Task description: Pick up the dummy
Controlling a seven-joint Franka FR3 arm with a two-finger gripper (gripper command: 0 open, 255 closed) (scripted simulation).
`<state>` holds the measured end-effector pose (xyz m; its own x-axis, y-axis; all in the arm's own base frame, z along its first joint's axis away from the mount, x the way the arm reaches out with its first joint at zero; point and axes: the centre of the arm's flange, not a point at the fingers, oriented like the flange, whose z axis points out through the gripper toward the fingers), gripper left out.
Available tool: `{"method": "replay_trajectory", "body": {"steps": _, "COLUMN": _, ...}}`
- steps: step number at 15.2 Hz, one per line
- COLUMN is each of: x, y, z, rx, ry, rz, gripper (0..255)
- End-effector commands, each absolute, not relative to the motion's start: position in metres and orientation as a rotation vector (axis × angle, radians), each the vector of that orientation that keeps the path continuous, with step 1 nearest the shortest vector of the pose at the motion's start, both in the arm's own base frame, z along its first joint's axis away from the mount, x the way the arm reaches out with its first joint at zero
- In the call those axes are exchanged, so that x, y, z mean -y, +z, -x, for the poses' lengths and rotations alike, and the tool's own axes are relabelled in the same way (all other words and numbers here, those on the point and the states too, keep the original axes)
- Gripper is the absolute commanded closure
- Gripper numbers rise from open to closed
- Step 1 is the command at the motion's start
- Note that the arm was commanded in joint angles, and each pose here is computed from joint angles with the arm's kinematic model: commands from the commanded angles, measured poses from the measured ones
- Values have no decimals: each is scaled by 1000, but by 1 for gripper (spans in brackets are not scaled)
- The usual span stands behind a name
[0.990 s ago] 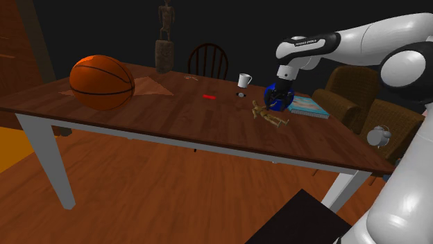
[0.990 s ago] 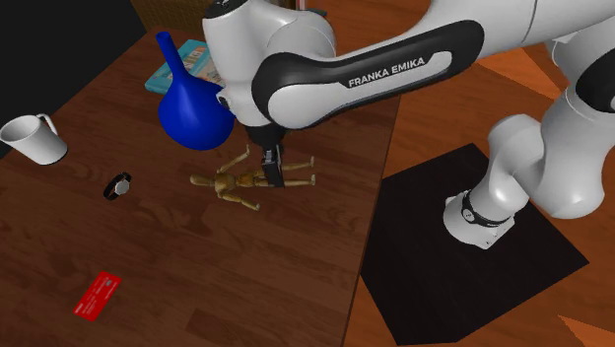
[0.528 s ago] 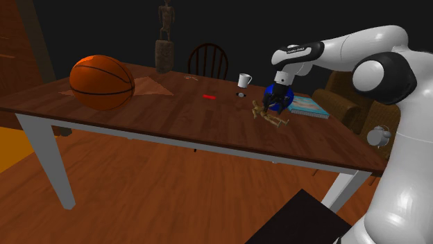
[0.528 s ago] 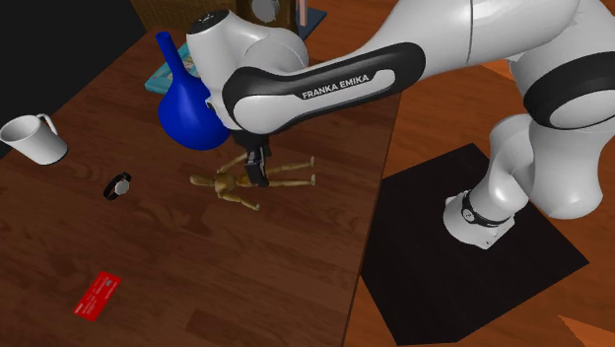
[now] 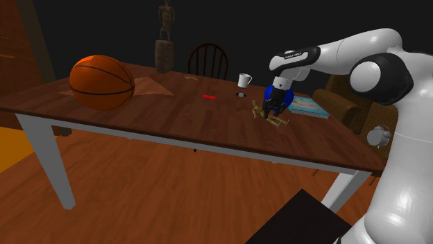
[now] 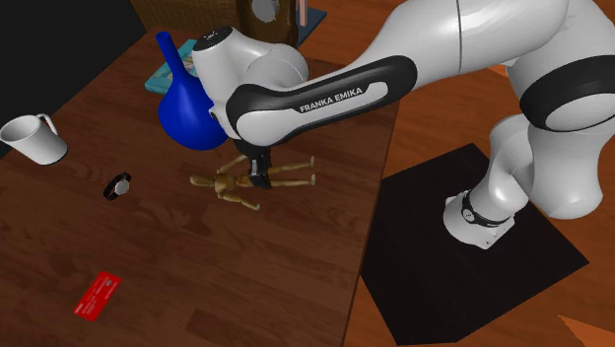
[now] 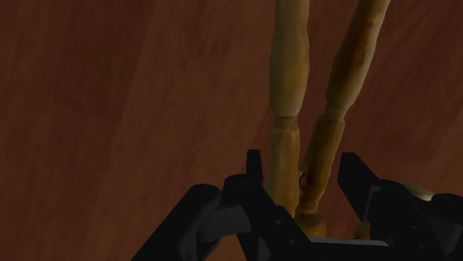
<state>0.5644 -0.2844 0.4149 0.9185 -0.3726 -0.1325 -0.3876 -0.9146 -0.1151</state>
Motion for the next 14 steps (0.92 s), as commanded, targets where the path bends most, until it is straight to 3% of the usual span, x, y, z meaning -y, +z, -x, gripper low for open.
{"method": "replay_trajectory", "body": {"steps": 1, "x": 284, "y": 415, "z": -564, "rx": -585, "ry": 162, "rz": 2940, "gripper": 255}}
{"method": "replay_trajectory", "body": {"steps": 14, "x": 285, "y": 452, "z": -565, "rx": -585, "ry": 162, "rz": 2940, "gripper": 255}}
